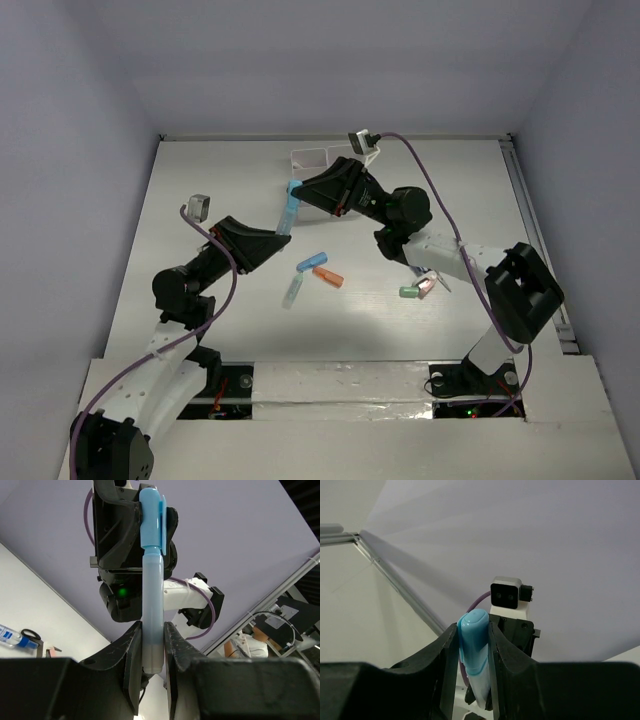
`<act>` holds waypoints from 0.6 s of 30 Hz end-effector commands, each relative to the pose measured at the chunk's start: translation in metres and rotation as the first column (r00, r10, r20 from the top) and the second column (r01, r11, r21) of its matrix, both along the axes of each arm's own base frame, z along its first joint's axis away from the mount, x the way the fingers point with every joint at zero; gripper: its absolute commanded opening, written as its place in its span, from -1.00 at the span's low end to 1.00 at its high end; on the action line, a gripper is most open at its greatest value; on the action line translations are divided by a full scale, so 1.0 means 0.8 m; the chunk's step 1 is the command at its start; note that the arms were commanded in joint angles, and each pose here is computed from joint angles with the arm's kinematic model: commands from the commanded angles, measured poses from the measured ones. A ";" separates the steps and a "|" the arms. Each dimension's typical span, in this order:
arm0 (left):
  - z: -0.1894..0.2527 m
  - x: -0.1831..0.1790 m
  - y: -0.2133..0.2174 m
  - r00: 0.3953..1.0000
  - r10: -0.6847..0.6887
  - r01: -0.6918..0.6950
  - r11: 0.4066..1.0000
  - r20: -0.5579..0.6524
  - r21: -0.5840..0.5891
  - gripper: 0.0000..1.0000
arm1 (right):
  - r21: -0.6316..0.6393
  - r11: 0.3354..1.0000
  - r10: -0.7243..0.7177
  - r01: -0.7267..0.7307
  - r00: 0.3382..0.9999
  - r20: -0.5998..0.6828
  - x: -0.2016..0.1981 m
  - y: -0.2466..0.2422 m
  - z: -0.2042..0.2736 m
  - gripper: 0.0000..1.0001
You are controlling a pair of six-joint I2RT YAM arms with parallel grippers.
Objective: Sort the stationery into containers
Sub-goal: Close the pen cap on the pen.
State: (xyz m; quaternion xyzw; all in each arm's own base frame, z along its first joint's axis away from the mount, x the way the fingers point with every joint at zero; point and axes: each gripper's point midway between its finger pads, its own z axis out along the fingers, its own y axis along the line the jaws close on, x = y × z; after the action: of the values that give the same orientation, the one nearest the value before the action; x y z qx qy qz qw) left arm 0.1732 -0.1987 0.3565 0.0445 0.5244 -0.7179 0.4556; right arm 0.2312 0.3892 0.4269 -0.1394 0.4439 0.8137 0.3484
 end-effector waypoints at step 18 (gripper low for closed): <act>0.121 -0.078 0.034 0.938 -0.017 0.110 0.962 0.346 -0.251 -1.00 | 0.356 0.917 -0.017 -0.182 0.871 0.490 -0.150 -0.036 0.116 -0.67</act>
State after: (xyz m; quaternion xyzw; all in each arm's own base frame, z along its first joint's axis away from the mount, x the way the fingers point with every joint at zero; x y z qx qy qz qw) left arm 0.1548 -0.1913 0.3980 0.0480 0.4604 -0.7678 0.4430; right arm 0.1912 0.4015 0.4753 -0.1915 0.3686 0.8218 0.3900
